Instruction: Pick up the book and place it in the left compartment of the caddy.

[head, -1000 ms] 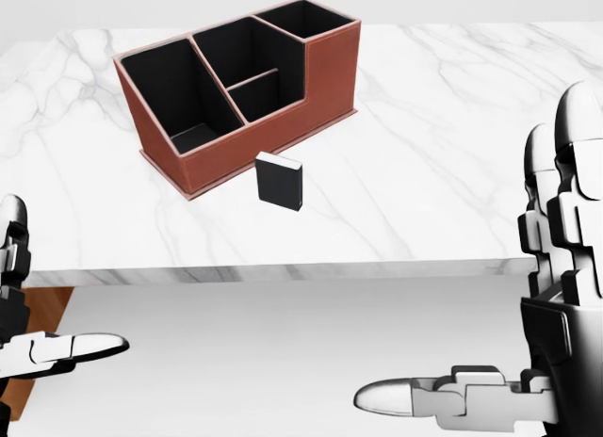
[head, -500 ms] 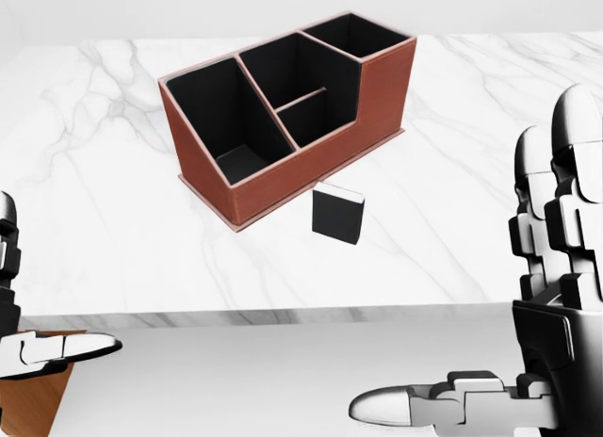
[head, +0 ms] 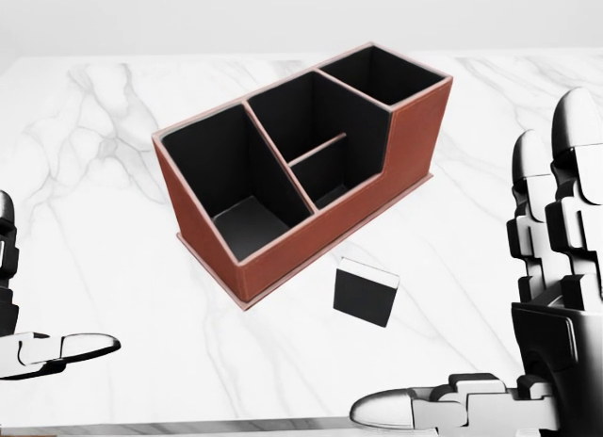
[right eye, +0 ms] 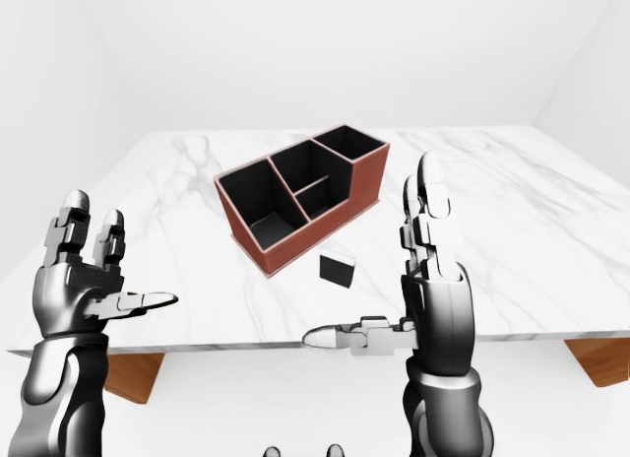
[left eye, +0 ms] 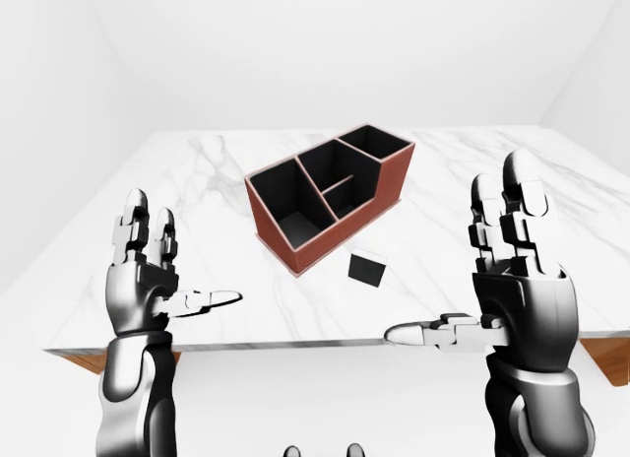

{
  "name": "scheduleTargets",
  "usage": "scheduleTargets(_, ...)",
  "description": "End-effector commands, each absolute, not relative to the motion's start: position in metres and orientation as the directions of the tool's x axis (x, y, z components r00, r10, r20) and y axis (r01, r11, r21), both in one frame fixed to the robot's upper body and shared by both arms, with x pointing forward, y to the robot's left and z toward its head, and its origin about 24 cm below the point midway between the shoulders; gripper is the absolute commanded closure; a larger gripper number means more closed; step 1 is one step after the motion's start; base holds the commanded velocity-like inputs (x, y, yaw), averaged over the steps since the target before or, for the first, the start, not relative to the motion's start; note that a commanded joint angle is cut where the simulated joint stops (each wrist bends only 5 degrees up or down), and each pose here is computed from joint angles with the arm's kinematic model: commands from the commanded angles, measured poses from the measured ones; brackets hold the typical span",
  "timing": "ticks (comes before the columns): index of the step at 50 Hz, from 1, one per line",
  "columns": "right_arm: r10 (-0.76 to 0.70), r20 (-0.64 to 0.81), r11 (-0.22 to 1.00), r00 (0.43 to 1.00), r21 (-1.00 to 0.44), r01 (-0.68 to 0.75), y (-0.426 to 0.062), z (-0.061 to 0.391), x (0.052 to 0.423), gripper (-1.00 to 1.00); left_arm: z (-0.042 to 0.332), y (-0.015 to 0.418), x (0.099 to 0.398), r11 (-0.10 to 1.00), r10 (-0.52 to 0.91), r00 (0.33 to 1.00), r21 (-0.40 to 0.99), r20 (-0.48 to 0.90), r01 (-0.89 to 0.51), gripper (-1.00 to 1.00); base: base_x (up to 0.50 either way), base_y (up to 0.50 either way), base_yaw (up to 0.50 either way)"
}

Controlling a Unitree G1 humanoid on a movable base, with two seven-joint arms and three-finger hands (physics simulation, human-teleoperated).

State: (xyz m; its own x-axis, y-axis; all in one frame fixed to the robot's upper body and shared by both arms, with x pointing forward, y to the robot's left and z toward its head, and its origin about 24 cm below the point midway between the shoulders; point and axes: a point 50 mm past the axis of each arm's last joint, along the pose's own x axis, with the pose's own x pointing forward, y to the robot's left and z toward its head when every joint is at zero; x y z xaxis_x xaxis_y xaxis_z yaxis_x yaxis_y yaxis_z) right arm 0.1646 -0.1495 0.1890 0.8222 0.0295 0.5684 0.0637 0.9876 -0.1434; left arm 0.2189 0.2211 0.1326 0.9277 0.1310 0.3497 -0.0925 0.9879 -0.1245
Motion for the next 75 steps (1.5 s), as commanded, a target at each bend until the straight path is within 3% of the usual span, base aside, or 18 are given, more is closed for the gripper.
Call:
scheduleTargets(1,0.030,0.571,0.988,0.820,-0.142,0.063,-0.150,0.190,0.164,-1.00,0.134,0.221,0.218,0.988,0.131,0.925,-0.125,0.356,-0.092,-1.00,0.50,0.08,0.00)
scheduleTargets(17,0.027,0.527,0.990,0.850,-0.135,0.052,-0.150,0.180,0.168,-1.00,0.135,0.223,0.218,0.987,0.134,0.924,-0.127,0.358,-0.094,-1.00,0.50,0.08,0.00)
scheduleTargets(56,0.016,0.554,0.989,0.832,-0.133,0.069,-0.152,0.187,0.161,-1.00,0.141,0.224,0.214,0.987,0.138,0.911,-0.131,0.388,-0.093,-1.00,0.50,0.08,0.00)
scheduleTargets(63,0.044,0.600,0.982,0.799,-0.175,0.077,-0.154,0.199,0.148,-1.00,0.142,0.224,0.214,0.987,0.139,0.911,-0.133,0.389,-0.094,-1.00,0.01,0.00,0.00)
scheduleTargets(75,0.055,0.555,0.961,0.830,-0.254,0.105,-0.161,0.195,0.142,-1.00,0.141,0.224,0.213,0.987,0.137,0.911,-0.132,0.388,-0.093,-1.00,0.00,0.00,0.00)
